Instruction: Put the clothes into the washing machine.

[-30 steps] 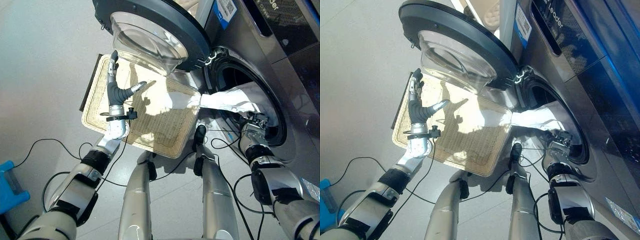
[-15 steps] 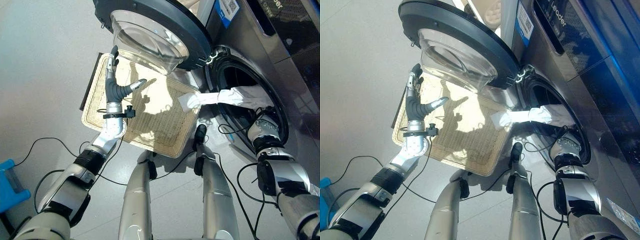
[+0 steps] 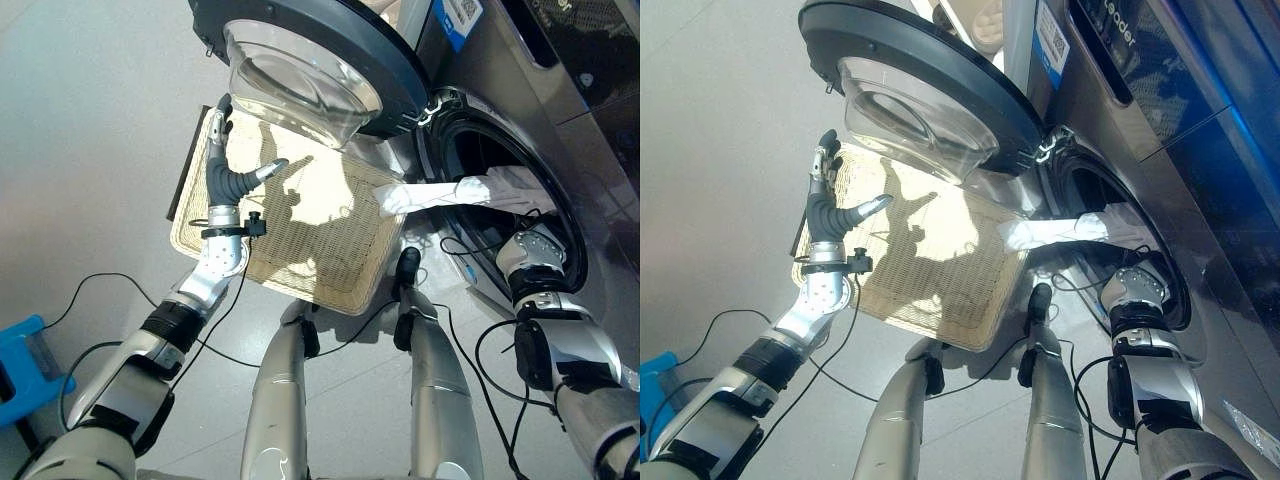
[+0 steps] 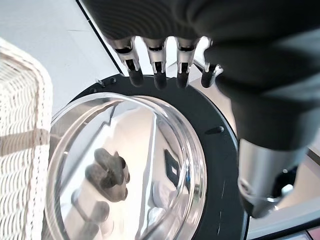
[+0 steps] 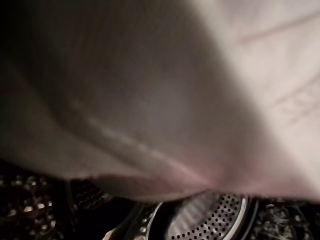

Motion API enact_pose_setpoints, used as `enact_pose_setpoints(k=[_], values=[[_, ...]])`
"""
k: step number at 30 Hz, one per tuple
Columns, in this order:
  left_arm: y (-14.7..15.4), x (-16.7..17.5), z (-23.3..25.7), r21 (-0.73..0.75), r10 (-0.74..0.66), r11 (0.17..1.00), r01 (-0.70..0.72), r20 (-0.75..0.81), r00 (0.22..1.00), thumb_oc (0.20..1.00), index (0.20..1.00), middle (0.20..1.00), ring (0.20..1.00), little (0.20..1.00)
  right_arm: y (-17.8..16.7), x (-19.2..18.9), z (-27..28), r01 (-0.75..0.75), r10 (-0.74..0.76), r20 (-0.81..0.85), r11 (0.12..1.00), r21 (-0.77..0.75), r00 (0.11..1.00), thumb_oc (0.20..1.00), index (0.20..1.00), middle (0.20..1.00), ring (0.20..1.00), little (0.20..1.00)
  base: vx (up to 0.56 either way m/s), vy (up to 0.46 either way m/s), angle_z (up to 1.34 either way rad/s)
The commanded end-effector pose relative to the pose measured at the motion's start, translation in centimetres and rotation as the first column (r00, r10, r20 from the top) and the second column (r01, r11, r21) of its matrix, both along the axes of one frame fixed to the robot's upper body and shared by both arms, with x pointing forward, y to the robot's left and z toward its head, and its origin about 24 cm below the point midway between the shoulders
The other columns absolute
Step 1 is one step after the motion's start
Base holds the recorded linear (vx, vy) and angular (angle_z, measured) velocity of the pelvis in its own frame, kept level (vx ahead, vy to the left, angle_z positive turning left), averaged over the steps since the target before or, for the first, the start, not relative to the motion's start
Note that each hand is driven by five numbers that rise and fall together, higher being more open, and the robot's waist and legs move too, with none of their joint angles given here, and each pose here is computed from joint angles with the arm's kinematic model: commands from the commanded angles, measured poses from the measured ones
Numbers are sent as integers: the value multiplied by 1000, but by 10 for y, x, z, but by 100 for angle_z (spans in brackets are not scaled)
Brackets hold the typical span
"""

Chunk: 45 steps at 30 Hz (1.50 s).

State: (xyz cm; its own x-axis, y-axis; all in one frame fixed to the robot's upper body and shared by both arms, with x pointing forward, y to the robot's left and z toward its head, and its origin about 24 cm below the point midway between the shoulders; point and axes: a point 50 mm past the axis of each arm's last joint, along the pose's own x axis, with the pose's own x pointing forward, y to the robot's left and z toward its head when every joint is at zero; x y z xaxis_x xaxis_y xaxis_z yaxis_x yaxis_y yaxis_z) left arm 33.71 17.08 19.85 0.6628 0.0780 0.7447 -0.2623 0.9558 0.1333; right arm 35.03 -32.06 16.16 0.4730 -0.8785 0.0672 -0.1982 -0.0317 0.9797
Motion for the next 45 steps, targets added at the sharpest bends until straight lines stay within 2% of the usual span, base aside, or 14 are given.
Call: enact_pose_setpoints(k=[1, 8, 9, 13, 16, 19, 25, 26, 33, 34, 35, 37, 40, 45], values=[[-5, -10, 12, -36, -46, 998, 49, 68, 997, 1000, 1000, 1000, 1000, 1000, -48, -45, 100, 346, -285, 315, 925, -158, 905, 200, 200, 200, 200, 200, 0, 0, 0], [-5, -10, 7, -42, -48, 998, 50, 52, 997, 1000, 1000, 1000, 1000, 1000, -54, -44, 97, 323, -276, 263, 933, -156, 924, 200, 200, 200, 200, 200, 0, 0, 0], [-7, -9, 6, -38, -55, 998, 57, 49, 997, 1000, 1000, 1000, 1000, 1000, -52, -32, 87, 202, -191, 81, 968, -151, 978, 1000, 1000, 1000, 1000, 1000, 0, 0, 0], [-10, -8, 5, -32, -52, 998, 54, 54, 997, 1000, 1000, 1000, 1000, 1000, -50, -16, 66, 35, -67, -202, 987, -154, 977, 1000, 1000, 1000, 1000, 1000, 8, 2, 0], [-10, -8, 4, -32, -51, 998, 53, 53, 997, 1000, 1000, 1000, 1000, 1000, -50, -15, 64, 20, -59, -243, 986, -163, 968, 1000, 1000, 1000, 1000, 1000, 0, 0, 0], [-11, -5, 5, -22, -51, 998, 53, 57, 997, 1000, 1000, 1000, 1000, 1000, -50, -5, 47, -116, 18, -528, 982, -152, 849, 1000, 1000, 1000, 1000, 1000, 0, 0, 0], [-13, -4, 6, -24, -51, 998, 53, 57, 997, 1000, 1000, 1000, 1000, 1000, -50, -3, 47, -137, 0, -636, 976, -167, 772, 1000, 1000, 1000, 1000, 1000, 1, -2, 1], [-13, -5, 6, -16, -62, 998, 63, 56, 997, 1000, 1000, 1000, 1000, 1000, -51, -2, 48, -148, -41, -726, 970, -195, 687, 1000, 1000, 1000, 1000, 1000, 0, 0, 0], [-13, -5, 5, -15, -65, 998, 65, 57, 996, 1000, 1000, 1000, 1000, 1000, -51, -2, 48, -159, -45, -750, 967, -198, 659, 1000, 1000, 1000, 1000, 1000, 1, 1, 3], [-16, -5, 3, -13, -76, 997, 77, 57, 995, 1000, 1000, 1000, 1000, 1000, -51, -1, 48, -219, -181, -883, 929, -298, 433, 1000, 1000, 1000, 1000, 1000, 6, 5, 4], [-16, -5, 3, -13, -76, 997, 77, 57, 995, 1000, 1000, 1000, 1000, 1000, -51, -1, 48, -219, -181, -883, 929, -298, 433, 1000, 1000, 1000, 1000, 1000, 10, 38, 5], [-21, -7, 2, -7, -91, 996, 92, 67, 994, 1000, 1000, 1000, 1000, 1000, -45, 2, 47, -302, -406, -906, 855, -423, 118, 1000, 1000, 1000, 1000, 1000, 15, 54, 3], [-22, -7, 1, -6, -91, 996, 91, 71, 993, 1000, 1000, 1000, 1000, 1000, -42, 3, 50, -309, -502, -864, 815, -489, 42, 1000, 1000, 1000, 1000, 1000, 5, 12, 1], [-22, -9, 0, -9, -100, 995, 101, 79, 992, 1000, 1000, 1000, 1000, 1000, -33, 6, 53, -508, -822, -514, 560, -654, -245, 1000, 1000, 1000, 1000, 1000, -2, 7, 0]])
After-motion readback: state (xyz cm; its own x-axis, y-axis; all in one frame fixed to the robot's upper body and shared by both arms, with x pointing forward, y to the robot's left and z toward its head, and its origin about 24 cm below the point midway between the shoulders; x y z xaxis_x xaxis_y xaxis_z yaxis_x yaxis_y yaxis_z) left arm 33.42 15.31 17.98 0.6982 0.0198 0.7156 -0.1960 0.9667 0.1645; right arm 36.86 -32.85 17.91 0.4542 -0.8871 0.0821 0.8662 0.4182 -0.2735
